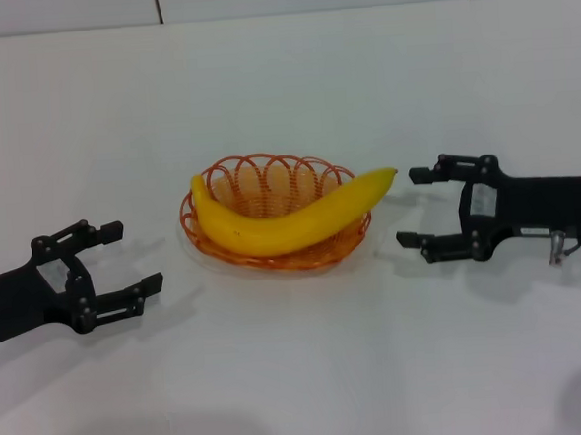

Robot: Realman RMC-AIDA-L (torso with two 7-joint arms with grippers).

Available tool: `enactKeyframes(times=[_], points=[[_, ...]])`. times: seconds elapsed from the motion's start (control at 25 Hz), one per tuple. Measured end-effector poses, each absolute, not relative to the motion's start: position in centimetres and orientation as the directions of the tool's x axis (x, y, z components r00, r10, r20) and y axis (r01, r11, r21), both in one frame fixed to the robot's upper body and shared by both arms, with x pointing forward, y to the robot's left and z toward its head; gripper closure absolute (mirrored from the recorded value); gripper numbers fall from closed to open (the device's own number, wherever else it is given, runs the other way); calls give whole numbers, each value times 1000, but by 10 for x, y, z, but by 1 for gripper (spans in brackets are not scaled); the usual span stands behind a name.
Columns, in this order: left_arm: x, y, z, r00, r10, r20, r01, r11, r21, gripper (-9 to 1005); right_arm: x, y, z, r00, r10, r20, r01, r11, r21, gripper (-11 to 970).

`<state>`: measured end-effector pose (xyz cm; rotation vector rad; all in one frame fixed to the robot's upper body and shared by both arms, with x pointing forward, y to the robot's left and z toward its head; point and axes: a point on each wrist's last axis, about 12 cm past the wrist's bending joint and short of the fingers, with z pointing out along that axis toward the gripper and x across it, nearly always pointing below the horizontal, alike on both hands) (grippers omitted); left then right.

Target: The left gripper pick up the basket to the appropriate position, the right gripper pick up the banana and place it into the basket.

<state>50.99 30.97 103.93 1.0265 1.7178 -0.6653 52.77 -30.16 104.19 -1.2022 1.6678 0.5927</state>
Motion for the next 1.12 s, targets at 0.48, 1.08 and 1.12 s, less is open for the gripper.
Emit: enactKeyframes(times=[0.48, 1.08, 1.12], points=[[507, 313, 1037, -163, 327, -931, 864, 502, 25, 117, 518, -326, 1042, -117, -430, -895, -885, 454, -103, 126], [507, 312, 1037, -164, 327, -931, 865, 502, 24, 117, 519, -324, 1043, -112, -432, -895, -890, 444, -103, 126], [507, 312, 1037, -163, 327, -931, 865, 502, 24, 117, 519, -324, 1043, -111, -432, -895, -890, 444, -103, 126]])
